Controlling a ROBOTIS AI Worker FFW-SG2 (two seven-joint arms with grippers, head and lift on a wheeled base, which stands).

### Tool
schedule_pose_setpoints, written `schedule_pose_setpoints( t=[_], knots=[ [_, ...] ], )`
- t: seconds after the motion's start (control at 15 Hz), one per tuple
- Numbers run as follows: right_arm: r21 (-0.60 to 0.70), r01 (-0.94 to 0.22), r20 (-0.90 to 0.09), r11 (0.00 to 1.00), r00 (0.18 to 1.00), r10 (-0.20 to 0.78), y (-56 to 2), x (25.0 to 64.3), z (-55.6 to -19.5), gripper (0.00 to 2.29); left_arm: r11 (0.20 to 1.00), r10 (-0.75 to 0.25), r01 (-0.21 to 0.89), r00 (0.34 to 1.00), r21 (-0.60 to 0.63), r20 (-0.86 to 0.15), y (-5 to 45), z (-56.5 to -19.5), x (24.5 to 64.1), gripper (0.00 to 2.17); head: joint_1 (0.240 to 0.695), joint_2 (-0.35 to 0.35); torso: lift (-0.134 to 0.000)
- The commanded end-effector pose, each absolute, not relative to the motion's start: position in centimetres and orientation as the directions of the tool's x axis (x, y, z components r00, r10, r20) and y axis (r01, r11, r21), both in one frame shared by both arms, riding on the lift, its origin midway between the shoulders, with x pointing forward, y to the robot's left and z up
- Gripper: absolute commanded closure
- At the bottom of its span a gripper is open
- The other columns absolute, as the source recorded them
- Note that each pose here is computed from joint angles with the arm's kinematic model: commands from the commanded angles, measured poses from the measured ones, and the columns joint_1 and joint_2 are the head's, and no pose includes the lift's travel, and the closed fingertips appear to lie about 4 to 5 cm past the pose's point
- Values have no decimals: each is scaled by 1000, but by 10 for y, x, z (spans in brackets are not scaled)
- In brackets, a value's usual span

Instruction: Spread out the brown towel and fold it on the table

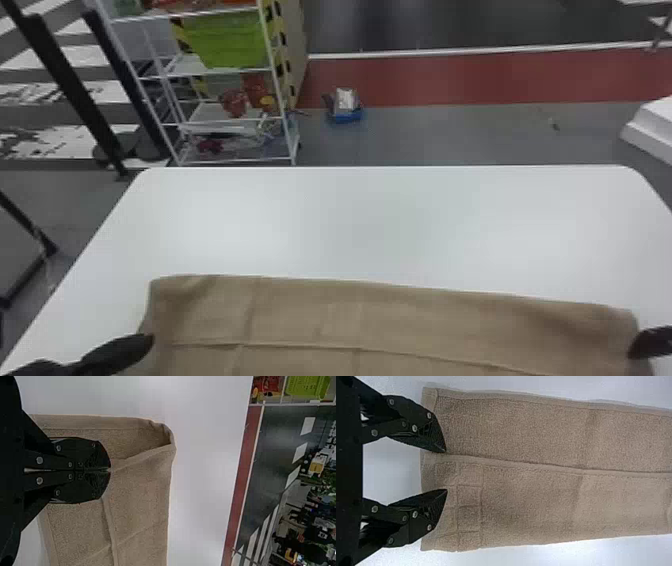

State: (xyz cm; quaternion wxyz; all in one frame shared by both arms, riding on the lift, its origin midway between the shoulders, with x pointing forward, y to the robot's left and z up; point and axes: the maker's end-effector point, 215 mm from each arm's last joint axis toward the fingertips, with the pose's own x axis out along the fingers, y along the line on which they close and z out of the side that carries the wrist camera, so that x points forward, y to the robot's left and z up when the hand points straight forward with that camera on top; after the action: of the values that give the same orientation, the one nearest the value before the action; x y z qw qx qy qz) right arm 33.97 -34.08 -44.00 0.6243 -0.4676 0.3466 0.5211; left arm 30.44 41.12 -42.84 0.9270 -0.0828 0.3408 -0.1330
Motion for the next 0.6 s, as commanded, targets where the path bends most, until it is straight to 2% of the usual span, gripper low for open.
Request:
schedule_pose_setpoints(
  t=[0.0, 0.27, 0.4, 0.53],
  knots=[
    [-215, -976, -921, 20, 209, 329, -340, 339, -443, 701, 951, -303, 191, 732, -243, -610, 412, -428, 305, 1312, 695, 129, -124],
    [-217, -976, -917, 24, 212, 339, -339, 340, -441, 934, 952, -301, 190, 732, -242, -611, 413, -429, 305, 1312, 695, 130, -124],
    [-220, -975, -912, 29, 216, 349, -338, 341, -438, 937, 951, -304, 193, 733, -243, -608, 412, -428, 307, 1312, 695, 133, -124],
    [-214, -976, -911, 30, 210, 356, -338, 338, -438, 1116, 951, -303, 192, 734, -243, -607, 412, -427, 307, 1312, 695, 134, -124]
  ],
)
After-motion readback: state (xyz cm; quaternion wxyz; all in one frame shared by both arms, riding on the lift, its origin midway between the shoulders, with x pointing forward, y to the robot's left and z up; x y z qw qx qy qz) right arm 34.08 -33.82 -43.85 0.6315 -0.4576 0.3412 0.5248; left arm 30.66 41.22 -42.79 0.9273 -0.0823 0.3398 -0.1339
